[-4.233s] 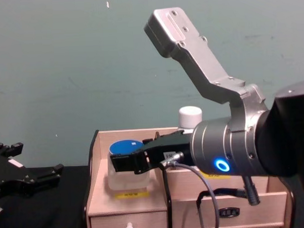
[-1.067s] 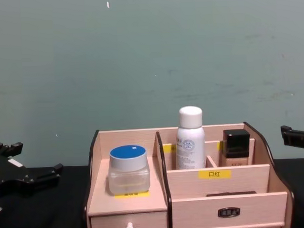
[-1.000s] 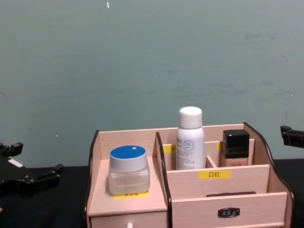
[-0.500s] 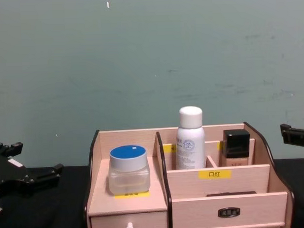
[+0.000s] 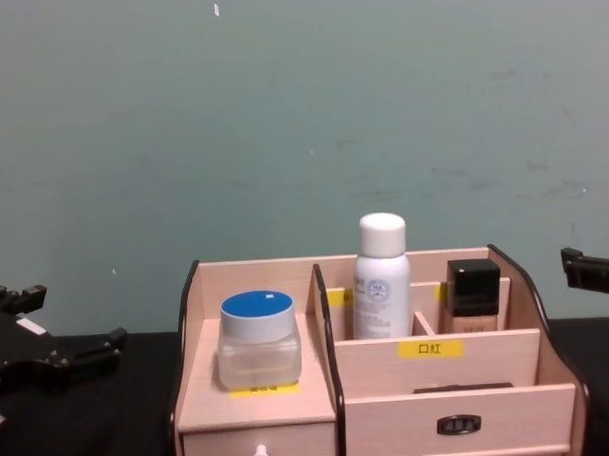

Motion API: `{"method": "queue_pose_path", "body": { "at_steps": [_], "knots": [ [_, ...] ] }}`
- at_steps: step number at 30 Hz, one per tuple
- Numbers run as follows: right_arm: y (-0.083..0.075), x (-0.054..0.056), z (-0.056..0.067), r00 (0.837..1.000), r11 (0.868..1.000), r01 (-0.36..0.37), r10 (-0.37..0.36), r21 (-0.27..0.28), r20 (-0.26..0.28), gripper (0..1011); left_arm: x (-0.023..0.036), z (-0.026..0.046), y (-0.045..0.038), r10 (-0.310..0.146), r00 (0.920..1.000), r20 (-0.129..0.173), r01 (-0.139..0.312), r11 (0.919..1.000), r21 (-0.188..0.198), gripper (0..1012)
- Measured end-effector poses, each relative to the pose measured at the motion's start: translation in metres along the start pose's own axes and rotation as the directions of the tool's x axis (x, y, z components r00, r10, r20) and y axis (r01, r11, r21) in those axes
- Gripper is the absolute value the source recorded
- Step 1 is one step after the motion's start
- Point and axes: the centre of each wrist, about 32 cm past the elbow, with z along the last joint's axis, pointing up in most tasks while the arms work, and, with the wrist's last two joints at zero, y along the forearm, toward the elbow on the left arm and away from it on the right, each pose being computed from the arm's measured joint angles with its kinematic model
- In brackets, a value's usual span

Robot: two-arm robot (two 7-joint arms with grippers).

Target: Pick up the facial cleanser and watermelon frost from the table and place them into the tiered storage box.

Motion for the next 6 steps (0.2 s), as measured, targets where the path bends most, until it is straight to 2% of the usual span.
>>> {"method": "queue_pose_path", "body": {
  "at_steps": [6],
  "knots": [
    [0.0,0.0,0.0001,1.0,1.0,0.0,0.0,0.0,0.0,1003,0.0,0.0,0.0,0.0,1.0,0.0,0.0,1.0,0.0,1001]
  ]
}}
